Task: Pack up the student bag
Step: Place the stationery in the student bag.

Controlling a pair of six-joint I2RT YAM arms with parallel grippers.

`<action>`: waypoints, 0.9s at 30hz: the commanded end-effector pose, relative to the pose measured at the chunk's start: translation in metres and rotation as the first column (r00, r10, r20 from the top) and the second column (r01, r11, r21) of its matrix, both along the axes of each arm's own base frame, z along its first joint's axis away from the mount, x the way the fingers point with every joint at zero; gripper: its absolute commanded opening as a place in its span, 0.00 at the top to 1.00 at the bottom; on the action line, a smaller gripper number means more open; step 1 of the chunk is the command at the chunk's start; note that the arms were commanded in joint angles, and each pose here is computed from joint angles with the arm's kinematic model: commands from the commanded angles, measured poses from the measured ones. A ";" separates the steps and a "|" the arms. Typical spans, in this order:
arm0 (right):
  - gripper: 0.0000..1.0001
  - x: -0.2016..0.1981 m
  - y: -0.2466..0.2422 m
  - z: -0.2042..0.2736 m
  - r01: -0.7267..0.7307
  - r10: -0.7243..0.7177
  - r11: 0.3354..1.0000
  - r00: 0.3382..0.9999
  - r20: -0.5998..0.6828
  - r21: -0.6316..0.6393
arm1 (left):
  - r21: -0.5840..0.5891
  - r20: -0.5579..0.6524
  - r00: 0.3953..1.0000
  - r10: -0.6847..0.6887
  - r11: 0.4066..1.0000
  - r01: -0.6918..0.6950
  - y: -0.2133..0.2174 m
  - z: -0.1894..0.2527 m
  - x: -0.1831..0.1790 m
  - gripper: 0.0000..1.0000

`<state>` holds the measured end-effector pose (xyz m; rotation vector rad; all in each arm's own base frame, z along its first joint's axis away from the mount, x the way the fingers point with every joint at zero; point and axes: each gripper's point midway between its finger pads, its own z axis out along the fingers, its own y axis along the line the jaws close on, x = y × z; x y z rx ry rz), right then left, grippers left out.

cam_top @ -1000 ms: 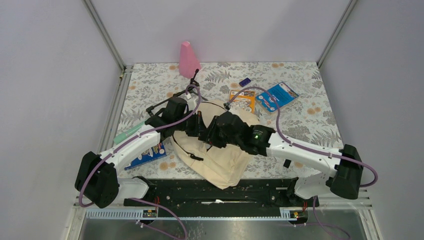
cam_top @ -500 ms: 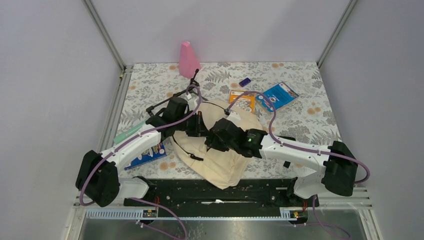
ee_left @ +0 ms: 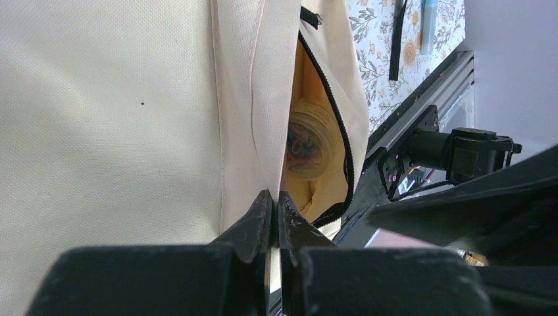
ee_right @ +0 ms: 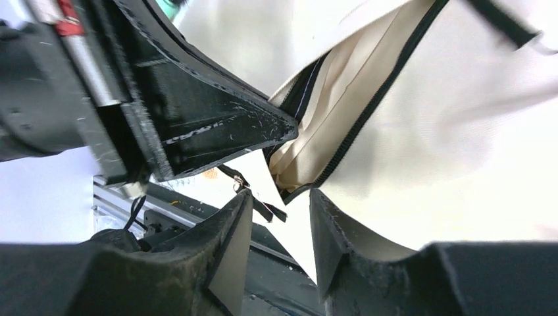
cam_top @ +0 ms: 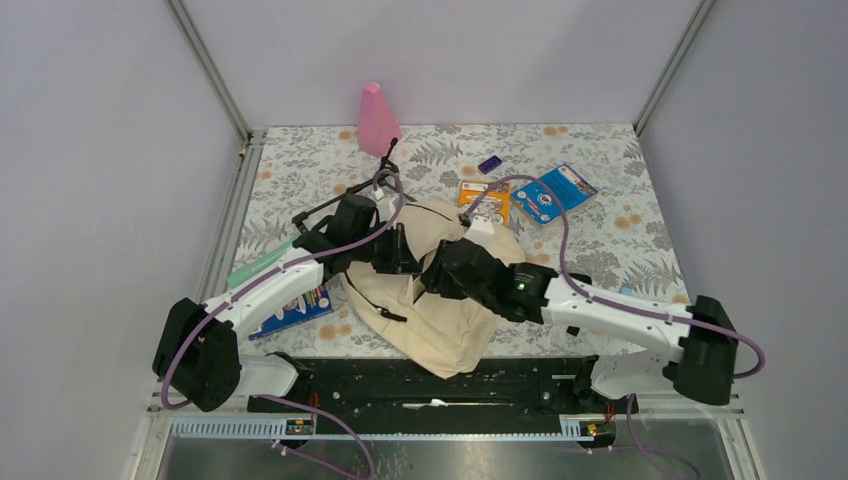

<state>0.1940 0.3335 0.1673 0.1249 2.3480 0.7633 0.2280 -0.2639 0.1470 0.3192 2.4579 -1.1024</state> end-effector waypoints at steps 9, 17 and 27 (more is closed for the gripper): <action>0.43 0.037 -0.154 0.020 0.250 -0.226 0.923 0.968 0.113 -0.292 | -0.089 0.095 0.995 -0.019 0.996 0.027 -0.014 0.037 0.014 1.00; 0.23 0.035 -0.268 -0.015 0.430 -0.466 0.799 0.885 0.020 -0.421 | -0.074 0.116 0.993 -0.008 0.997 0.017 -0.011 0.039 0.017 1.00; 0.00 0.019 -0.373 -0.066 0.705 -0.795 0.584 0.598 -0.103 -0.402 | -0.049 0.137 0.991 0.009 0.999 -0.002 -0.007 0.038 0.021 1.00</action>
